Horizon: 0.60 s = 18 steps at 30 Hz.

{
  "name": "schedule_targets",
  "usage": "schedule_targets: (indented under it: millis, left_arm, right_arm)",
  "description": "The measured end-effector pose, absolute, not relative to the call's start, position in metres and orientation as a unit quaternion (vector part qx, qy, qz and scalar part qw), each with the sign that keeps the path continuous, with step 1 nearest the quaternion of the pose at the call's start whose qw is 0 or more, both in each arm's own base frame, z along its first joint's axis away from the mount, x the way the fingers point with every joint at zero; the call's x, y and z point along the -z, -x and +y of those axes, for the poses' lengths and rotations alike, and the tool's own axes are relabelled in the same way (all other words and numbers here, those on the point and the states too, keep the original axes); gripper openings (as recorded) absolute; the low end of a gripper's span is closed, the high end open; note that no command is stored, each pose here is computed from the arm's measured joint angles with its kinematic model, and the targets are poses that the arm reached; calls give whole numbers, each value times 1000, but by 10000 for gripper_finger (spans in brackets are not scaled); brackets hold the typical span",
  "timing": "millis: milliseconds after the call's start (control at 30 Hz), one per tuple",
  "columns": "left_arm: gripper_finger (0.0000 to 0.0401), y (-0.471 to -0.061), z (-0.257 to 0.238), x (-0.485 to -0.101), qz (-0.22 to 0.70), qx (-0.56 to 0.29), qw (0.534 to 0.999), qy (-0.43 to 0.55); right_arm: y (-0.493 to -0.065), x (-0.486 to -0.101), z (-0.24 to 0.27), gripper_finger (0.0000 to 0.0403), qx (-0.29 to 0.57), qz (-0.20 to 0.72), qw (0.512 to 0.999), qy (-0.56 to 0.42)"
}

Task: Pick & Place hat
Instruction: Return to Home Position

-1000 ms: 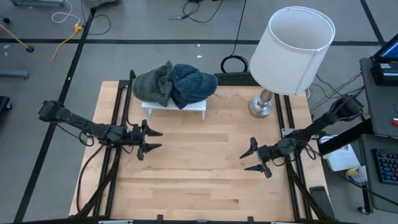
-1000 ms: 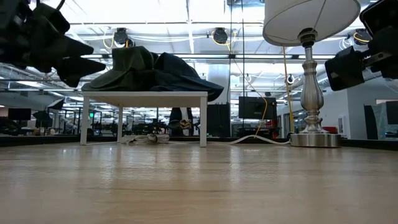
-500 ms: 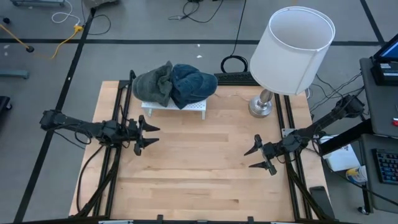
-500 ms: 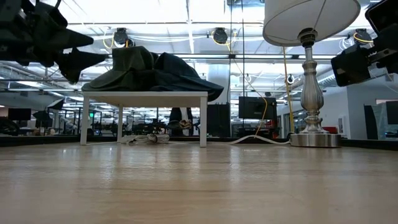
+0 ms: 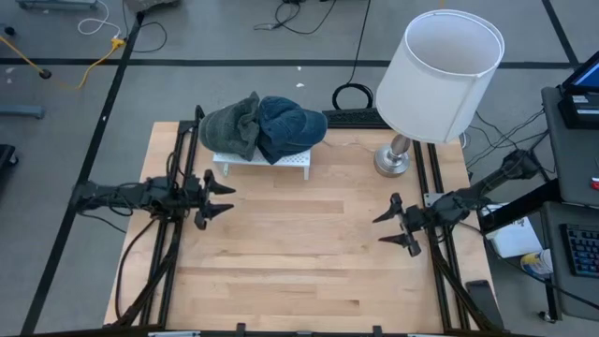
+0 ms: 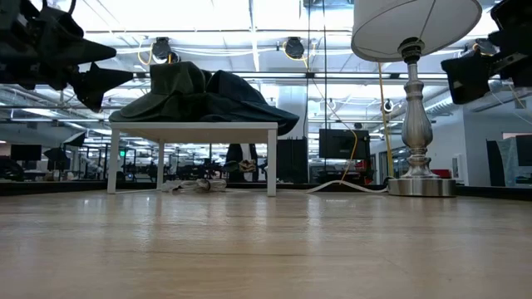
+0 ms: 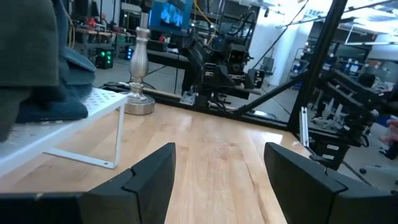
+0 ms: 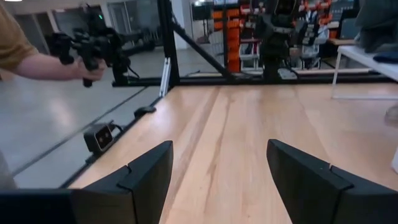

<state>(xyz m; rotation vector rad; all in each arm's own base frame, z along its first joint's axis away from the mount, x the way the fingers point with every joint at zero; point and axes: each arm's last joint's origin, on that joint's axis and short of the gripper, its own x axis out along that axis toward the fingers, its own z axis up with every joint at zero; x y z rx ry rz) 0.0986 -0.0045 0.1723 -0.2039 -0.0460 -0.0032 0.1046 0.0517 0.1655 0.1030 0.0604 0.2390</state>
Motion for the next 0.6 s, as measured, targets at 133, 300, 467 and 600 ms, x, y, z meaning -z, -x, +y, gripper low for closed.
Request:
schedule_targets:
  millis: [133, 300, 467, 600]
  left_arm:
    - [250, -97, -2, -174, -32, 10, 994, 106]
    - [250, -97, 0, -172, -22, 22, 993, 115]
    - [250, -97, 2, -174, -30, 29, 992, 118]
    - [250, -96, 5, -174, -31, 25, 992, 118]
  right_arm:
    - [-101, -169, 49, 254, -120, 14, 991, -56]
    - [-96, -170, 47, 254, -121, 4, 991, -60]
    - [-90, -172, 43, 254, -122, -10, 990, -66]
    - [-86, -174, 41, 254, -123, -27, 990, -70]
